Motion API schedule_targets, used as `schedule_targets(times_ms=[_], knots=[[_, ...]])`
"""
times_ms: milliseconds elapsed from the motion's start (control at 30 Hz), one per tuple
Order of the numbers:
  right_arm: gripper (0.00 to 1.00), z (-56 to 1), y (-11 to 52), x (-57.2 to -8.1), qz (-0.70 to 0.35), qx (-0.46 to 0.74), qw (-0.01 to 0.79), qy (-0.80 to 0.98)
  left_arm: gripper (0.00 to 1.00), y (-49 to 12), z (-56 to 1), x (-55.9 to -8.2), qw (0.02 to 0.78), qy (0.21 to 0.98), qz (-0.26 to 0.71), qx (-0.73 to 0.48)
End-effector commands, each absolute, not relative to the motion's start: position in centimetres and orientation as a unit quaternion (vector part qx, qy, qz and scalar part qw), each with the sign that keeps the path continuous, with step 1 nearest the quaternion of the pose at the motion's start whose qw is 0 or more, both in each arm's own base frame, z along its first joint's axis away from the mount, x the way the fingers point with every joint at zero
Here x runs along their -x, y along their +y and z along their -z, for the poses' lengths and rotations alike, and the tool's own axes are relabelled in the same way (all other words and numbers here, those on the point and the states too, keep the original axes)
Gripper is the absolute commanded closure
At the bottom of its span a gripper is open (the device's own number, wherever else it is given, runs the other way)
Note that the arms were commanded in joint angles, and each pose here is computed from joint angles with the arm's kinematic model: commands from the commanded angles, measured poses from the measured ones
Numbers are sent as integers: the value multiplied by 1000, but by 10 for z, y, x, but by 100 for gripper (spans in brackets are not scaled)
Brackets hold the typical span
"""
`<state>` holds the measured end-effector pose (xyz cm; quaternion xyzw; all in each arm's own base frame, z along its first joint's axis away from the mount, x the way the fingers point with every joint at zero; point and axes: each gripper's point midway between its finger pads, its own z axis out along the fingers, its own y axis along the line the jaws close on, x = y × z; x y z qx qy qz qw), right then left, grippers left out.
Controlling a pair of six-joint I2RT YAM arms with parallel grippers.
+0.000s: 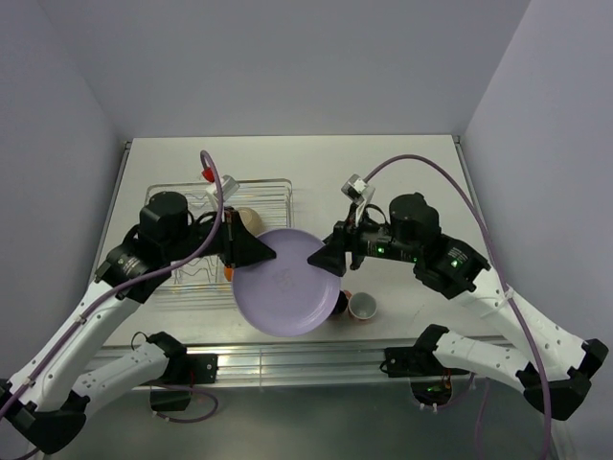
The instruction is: Load the mixed dishes into the dish rack
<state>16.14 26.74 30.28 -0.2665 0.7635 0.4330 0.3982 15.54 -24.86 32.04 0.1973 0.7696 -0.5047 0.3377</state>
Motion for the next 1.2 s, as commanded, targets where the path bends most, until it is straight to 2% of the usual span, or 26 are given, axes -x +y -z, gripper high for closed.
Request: schedule_targets(times_ms=[0, 67, 100, 133, 167, 267, 300, 467, 500, 533, 567, 600, 633, 867, 1000, 1033, 1167], knots=[[35, -331, 276, -140, -483, 337, 415, 693, 100, -251, -342, -139, 347, 725, 547, -235], [45, -335, 280, -129, -503, 362, 398, 676, 100, -252, -342, -134, 342, 719, 554, -243], [53, -334, 282, -126, -510, 370, 390, 671, 100, -252, -340, -132, 340, 719, 555, -245], [81, -335, 285, -120, -524, 381, 375, 663, 100, -252, -340, -130, 337, 717, 557, -248], [89, -335, 287, -118, -529, 384, 368, 661, 100, -251, -339, -129, 337, 717, 557, -249], [91, -331, 293, -114, -541, 398, 344, 656, 100, -250, -345, -122, 336, 704, 569, -261], [100, -329, 295, -114, -542, 401, 338, 657, 100, -250, -346, -120, 338, 701, 570, -263], [100, -333, 301, -112, -555, 410, 323, 648, 99, -245, -348, -123, 348, 711, 553, -260], [100, -333, 302, -114, -554, 407, 325, 649, 91, -244, -347, -125, 351, 716, 547, -256], [100, -334, 303, -116, -551, 405, 330, 651, 52, -243, -346, -126, 353, 721, 541, -251], [100, -338, 303, -119, -547, 403, 339, 651, 33, -238, -341, -135, 364, 738, 520, -228], [100, -335, 305, -127, -535, 397, 347, 660, 20, -235, -340, -139, 371, 747, 508, -216], [100, -333, 306, -130, -528, 393, 345, 670, 1, -231, -338, -144, 378, 755, 496, -204], [100, -332, 324, -172, -470, 362, 379, 710, 1, -182, -357, -174, 478, 781, 396, -74], [100, -326, 335, -205, -425, 336, 404, 737, 1, -123, -348, -202, 515, 816, 257, 62], [100, -330, 336, -217, -401, 320, 428, 744, 1, -94, -341, -210, 527, 822, 186, 111], [100, -335, 345, -253, -339, 293, 481, 753, 1, -32, -340, -214, 557, 791, 65, 247]])
